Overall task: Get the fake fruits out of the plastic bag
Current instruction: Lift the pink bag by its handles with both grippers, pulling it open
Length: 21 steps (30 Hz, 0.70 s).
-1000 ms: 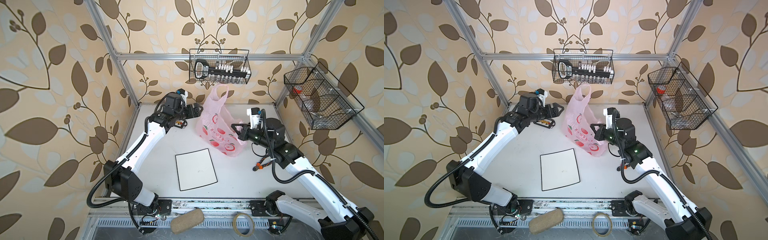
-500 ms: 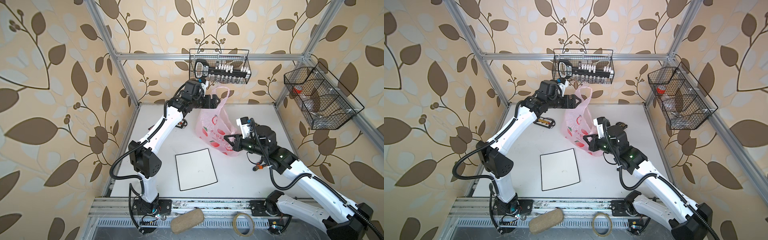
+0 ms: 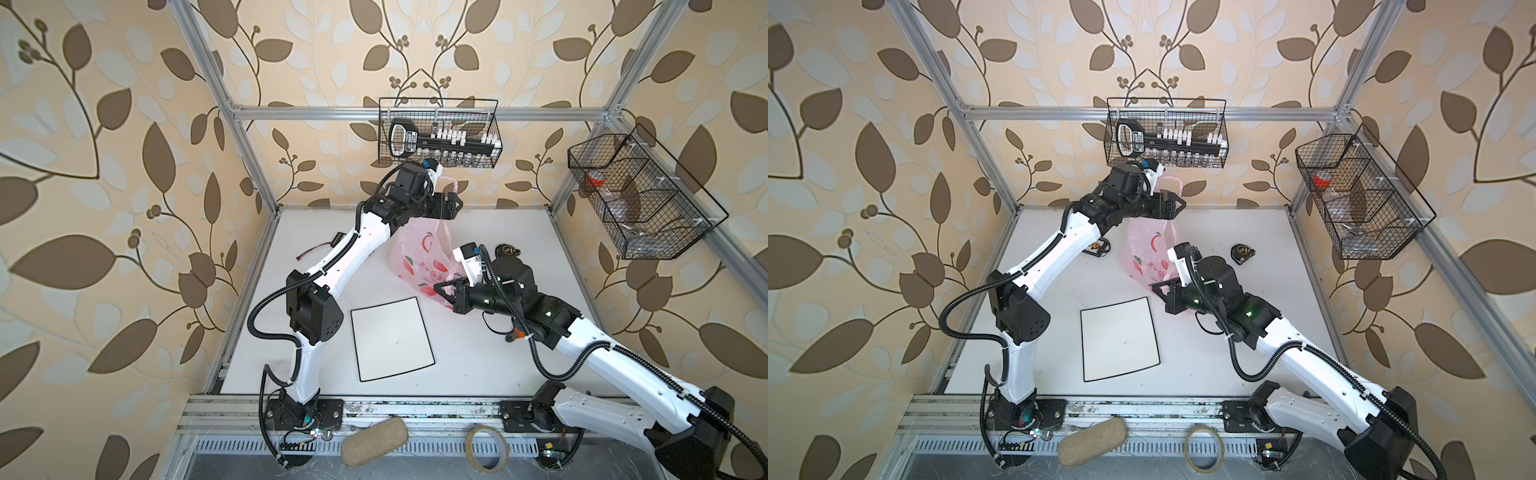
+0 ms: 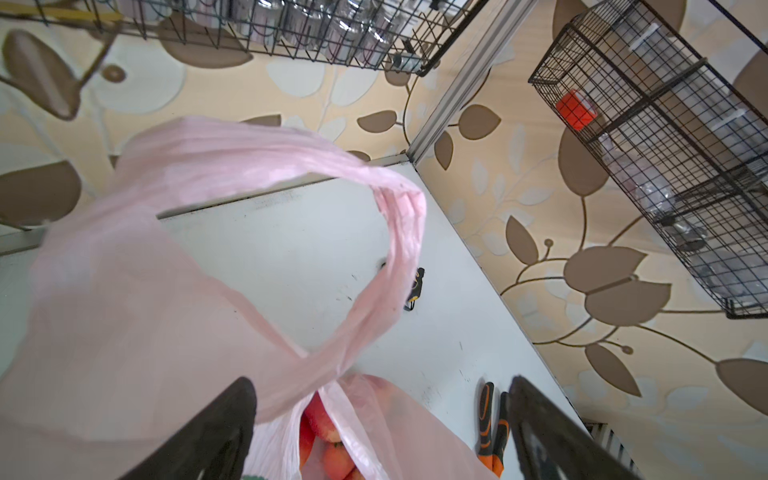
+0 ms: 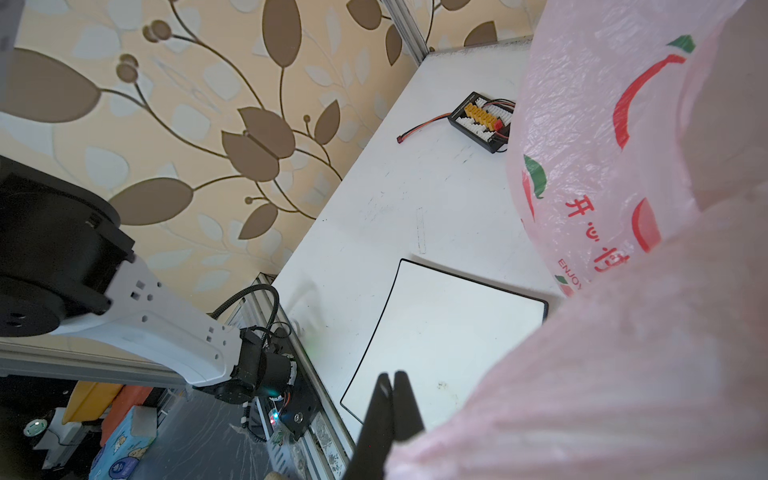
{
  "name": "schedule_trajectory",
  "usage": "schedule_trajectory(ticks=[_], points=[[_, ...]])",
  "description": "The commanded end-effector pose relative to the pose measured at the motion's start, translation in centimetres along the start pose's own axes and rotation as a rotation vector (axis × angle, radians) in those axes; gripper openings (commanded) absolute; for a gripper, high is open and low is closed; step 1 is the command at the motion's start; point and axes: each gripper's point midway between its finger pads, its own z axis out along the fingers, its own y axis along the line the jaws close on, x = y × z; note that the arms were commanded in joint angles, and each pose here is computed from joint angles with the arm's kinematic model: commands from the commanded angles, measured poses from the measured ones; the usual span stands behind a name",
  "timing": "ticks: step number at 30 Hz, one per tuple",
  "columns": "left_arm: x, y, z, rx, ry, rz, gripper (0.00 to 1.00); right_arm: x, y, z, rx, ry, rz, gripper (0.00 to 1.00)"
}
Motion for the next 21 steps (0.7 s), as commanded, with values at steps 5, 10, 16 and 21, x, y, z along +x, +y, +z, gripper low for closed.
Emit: schedule_trajectory(ticks=[5, 10, 16, 21], points=[[-3.9, -1.2, 0.8, 0.040, -0.155, 0.041, 0.86, 1.7, 1.1, 0.5, -0.048, 0.064, -0.024, 0.00], [-4.7, -0.8, 2.2, 0.036, -0.210, 0.047, 0.73, 2.0, 1.5, 0.5, -0.060, 0.072, -0.013, 0.00], [-5.5, -0.2, 3.0, 0.011, -0.243, 0.049, 0.39, 1.8, 0.7, 0.0, -0.014, 0.045, 0.015, 0.00], [-6.7, -1.6, 0.1, 0.034, -0.282, 0.072, 0.08, 1.2, -2.3, -1.0, 0.146, -0.046, 0.057, 0.00]])
